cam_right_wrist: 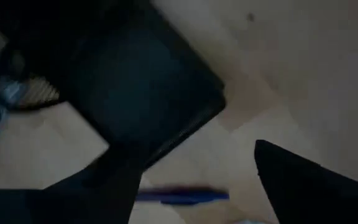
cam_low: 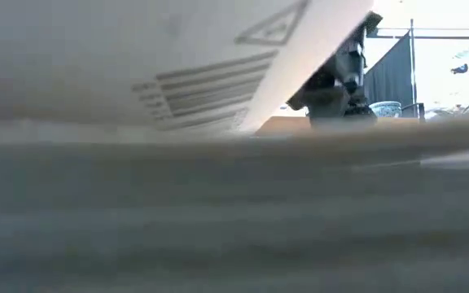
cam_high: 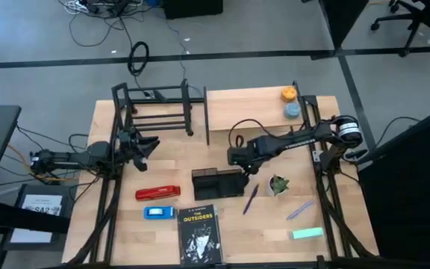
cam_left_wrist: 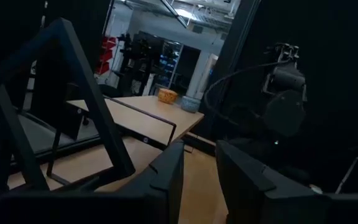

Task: Stock shelves
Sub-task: Put the black desk organizer on the shelf

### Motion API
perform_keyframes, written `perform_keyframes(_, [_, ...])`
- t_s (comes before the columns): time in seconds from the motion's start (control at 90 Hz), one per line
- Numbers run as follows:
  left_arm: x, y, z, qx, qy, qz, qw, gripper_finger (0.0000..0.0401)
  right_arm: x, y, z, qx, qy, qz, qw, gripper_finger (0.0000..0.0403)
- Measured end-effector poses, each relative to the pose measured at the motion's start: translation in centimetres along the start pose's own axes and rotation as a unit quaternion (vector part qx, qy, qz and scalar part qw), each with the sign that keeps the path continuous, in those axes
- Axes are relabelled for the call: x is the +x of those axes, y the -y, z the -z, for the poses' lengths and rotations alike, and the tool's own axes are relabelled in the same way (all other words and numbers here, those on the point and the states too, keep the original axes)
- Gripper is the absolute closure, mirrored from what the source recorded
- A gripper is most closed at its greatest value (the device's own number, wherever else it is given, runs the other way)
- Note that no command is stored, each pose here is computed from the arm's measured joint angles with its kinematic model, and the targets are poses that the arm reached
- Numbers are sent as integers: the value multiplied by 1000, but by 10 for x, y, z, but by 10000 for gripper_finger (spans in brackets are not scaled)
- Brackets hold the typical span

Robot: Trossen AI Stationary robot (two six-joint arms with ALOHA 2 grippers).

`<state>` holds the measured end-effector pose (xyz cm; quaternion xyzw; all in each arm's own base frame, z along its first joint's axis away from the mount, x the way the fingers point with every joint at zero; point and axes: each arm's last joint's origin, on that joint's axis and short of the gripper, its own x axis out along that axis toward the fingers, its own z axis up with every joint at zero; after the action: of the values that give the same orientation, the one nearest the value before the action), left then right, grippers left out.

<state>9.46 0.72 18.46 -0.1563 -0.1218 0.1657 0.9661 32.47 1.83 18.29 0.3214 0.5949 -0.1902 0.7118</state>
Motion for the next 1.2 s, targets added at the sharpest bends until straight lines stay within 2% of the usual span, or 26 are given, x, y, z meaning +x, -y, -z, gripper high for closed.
perform_keyframes(0.089, [0, 0, 0, 0, 0, 0, 1000, 325, 10, 4, 1, 20, 8, -15, 1000, 147])
perform_keyframes(0.167, [0, 0, 0, 0, 0, 0, 1000, 325, 16, 7, 3, 35, 10, -22, 999, 186])
perform_keyframes(0.244, [0, 0, 0, 0, 0, 0, 1000, 325, 19, 8, 4, 42, 10, -28, 999, 243])
perform_keyframes(0.378, [0, 0, 0, 0, 0, 0, 1000, 325, 20, 8, 5, 44, 7, -27, 999, 367])
perform_keyframes(0.422, [0, 0, 0, 0, 0, 0, 1000, 325, 19, 9, 5, 43, 6, -27, 999, 385])
perform_keyframes(0.633, [0, 0, 0, -1, 2, 1, 1000, 325, -4, 10, 4, 45, 37, -53, 997, 401])
perform_keyframes(0.978, [0, 0, 0, -1, 2, 1, 1000, 325, -85, 27, 3, 60, 137, -136, 979, 402])
perform_keyframes(1.2, [0, 0, 0, -1, 2, 1, 1000, 325, -129, 48, 1, 82, 194, -133, 968, 402])
